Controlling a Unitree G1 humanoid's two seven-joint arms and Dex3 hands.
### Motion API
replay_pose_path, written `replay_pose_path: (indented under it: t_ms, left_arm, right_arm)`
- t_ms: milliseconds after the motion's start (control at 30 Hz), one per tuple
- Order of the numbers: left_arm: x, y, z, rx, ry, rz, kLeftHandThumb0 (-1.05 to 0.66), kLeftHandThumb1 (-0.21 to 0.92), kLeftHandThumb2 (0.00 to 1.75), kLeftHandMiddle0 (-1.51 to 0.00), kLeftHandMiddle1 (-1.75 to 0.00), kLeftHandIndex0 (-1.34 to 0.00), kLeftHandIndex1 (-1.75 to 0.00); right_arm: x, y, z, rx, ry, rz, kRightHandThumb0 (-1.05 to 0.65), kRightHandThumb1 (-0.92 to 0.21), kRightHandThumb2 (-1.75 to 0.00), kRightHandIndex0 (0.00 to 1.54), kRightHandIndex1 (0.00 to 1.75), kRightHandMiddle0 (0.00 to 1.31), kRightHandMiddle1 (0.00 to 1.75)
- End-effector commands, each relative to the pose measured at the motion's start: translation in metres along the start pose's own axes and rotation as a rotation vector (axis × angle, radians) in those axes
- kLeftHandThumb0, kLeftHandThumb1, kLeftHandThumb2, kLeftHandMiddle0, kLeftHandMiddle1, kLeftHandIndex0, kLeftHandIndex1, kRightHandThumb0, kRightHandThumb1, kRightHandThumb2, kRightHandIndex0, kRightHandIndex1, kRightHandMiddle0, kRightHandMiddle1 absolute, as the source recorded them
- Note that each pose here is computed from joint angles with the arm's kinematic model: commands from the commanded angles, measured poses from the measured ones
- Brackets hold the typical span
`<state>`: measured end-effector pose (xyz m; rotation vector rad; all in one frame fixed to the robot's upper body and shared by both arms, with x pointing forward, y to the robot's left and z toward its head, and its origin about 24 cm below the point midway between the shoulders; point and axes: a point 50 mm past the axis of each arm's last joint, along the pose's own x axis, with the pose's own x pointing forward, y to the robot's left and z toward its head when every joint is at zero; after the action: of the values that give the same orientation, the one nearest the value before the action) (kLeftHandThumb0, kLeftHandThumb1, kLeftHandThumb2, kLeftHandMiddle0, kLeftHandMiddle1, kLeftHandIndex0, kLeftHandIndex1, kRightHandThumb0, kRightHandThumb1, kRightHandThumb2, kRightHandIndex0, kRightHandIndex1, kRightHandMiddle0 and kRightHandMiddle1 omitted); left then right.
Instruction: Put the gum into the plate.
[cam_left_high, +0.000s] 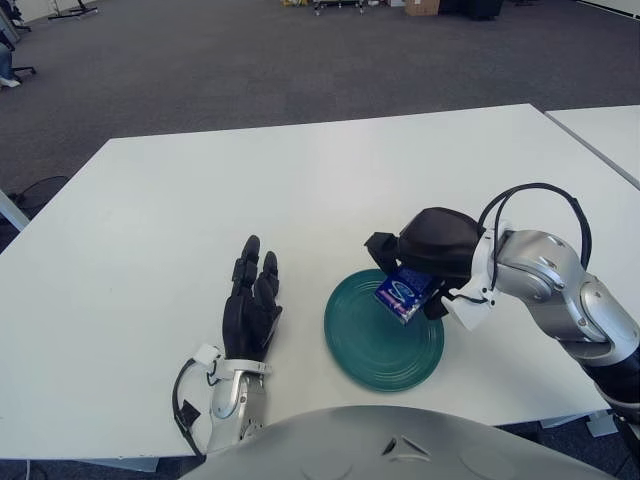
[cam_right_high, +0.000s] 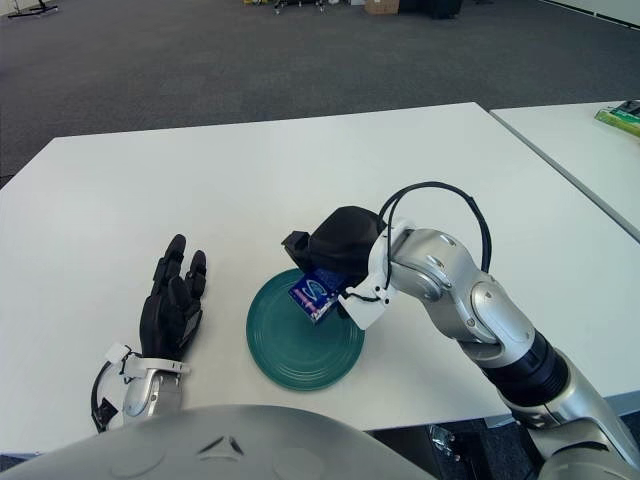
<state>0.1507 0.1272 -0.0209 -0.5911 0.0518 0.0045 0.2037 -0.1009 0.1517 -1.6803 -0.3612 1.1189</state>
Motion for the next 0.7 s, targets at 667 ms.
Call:
replay_pose_path:
  t_ms: [667]
  left_arm:
    - [-0.009, -0.001, -0.021, -0.057, 0.112, 0.023, -1.0, 0.92, 0.85, -0.03, 0.0, 0.0, -0.21]
  right_arm:
    - [0.017, 0.02, 0.022, -0.013, -0.205, 0.098, -0.39, -0.64, -0.9, 0.75, 1.75, 0.37, 1.75]
